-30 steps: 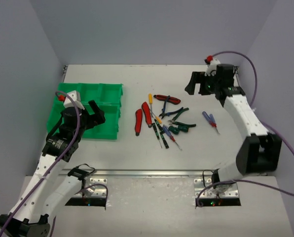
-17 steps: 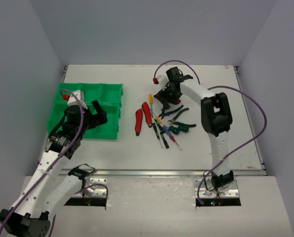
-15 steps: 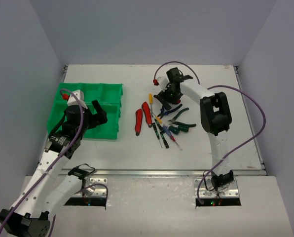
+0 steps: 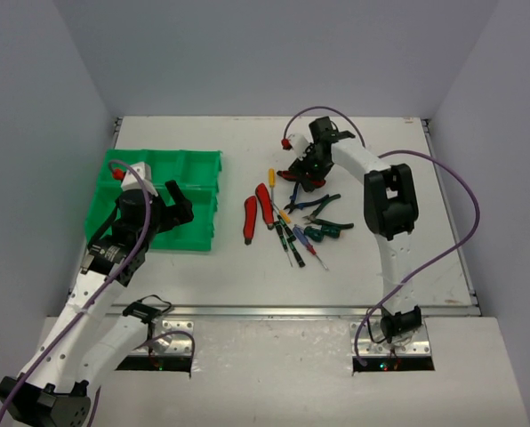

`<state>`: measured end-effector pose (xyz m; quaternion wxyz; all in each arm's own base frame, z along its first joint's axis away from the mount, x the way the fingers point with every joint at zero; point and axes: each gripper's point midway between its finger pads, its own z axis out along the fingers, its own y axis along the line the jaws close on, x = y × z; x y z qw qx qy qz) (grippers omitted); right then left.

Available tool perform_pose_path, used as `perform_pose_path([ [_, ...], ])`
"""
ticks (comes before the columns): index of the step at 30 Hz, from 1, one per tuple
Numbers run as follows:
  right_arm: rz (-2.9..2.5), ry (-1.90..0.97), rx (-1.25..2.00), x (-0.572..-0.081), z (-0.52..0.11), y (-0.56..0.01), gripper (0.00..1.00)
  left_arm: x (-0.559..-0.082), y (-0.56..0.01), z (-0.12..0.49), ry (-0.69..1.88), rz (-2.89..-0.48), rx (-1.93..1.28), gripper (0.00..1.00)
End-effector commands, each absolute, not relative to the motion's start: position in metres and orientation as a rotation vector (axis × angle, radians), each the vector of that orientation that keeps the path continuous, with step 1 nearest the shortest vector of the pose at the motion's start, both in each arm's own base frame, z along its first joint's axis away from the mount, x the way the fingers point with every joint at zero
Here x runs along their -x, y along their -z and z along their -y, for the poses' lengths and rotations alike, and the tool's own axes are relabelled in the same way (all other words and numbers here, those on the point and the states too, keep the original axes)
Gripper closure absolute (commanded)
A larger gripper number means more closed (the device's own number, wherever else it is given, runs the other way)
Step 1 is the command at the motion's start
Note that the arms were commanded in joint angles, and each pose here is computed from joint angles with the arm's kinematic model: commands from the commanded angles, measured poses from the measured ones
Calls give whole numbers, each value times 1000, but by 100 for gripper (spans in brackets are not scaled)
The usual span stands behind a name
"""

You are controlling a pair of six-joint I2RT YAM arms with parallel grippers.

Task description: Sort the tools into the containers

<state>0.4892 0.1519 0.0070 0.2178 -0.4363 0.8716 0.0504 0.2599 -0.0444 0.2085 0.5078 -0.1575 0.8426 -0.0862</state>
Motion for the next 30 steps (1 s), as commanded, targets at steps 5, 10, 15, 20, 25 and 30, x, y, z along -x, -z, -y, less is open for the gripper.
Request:
perform_pose_path([
  [5,-2397,-175,1218,-497,-148,5,55,-265,-217,48,225,-1994,356,0],
  [10,-2359,29,1111,-520,-128,-15,88,-264,-219,47,225,-1989,357,0],
  [15,-2243,351,736,-561,-86,-84,99,-262,-225,47,235,-1970,356,0],
  [20,-2062,509,446,-568,-58,-166,100,-260,-237,46,247,-1932,353,0],
  [25,-2048,257,449,-542,-96,-197,100,-262,-271,69,405,-1858,293,0],
  [30,-1999,-251,505,-462,-183,-240,100,-267,-331,138,863,-1684,122,0],
])
